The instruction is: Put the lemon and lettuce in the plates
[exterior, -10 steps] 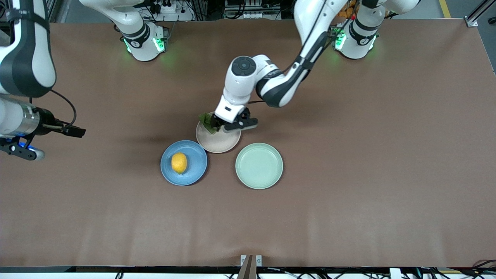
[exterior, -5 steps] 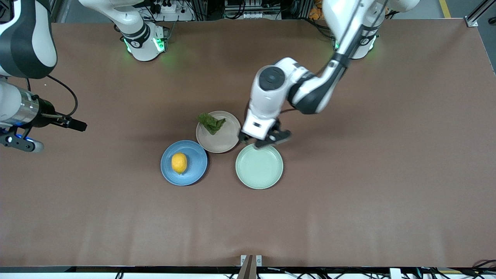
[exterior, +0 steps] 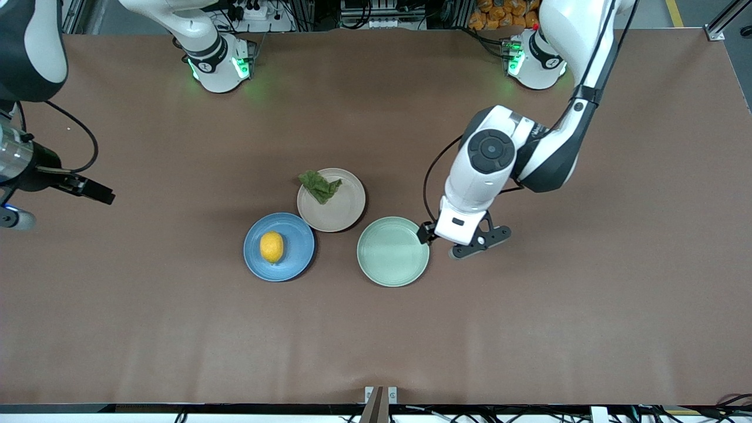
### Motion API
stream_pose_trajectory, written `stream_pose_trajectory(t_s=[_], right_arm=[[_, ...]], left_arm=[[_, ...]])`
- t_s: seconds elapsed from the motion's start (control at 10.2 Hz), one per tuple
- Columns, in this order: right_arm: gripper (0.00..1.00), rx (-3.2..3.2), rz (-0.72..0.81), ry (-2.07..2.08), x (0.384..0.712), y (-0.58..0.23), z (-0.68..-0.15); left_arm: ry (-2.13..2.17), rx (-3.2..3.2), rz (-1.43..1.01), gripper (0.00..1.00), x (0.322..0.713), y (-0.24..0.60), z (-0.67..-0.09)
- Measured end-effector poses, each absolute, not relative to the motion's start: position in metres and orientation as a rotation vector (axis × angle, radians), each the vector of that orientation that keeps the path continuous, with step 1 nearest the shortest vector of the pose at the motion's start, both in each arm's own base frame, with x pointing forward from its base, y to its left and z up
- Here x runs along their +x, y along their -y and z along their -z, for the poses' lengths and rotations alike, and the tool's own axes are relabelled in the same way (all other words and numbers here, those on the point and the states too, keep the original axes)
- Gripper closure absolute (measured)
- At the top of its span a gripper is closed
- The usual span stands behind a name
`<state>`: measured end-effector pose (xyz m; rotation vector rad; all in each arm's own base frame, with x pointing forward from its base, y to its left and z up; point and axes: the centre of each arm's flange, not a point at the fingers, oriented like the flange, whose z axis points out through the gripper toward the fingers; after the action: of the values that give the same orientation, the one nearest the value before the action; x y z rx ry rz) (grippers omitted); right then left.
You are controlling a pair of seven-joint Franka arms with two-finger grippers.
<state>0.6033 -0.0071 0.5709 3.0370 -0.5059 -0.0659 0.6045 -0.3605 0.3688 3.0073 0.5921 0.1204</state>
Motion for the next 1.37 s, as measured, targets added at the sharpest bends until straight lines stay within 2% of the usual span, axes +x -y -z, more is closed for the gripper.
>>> stream_pose_trajectory(t_s=[0.39, 0.69, 0.88, 1.08, 1.37], right_arm=[[0.00, 3.042, -0.025, 0.515, 0.611, 0.009, -0.594], [0.00, 3.081, -0.130, 0.594, 0.622, 0.023, -0.607], [0.00, 3.125, -0.143, 0.765, 0.623, 0.052, -0.610], [0.00, 3.170, -0.165, 0.814, 0.623, 0.059, -0.616], [0.00, 3.184, -0.257, 0.788, 0.625, 0.040, -0.642]], left_arm=[[-0.626, 3.034, -0.095, 0.00, 0.637, 0.284, -0.379], [-0.737, 3.070, 0.017, 0.00, 0.643, 0.235, -0.382], [-0.828, 3.100, 0.146, 0.00, 0.642, 0.190, -0.389], [-0.855, 3.124, 0.237, 0.00, 0.626, 0.170, -0.389], [-0.864, 3.120, 0.333, 0.00, 0.580, 0.159, -0.393]])
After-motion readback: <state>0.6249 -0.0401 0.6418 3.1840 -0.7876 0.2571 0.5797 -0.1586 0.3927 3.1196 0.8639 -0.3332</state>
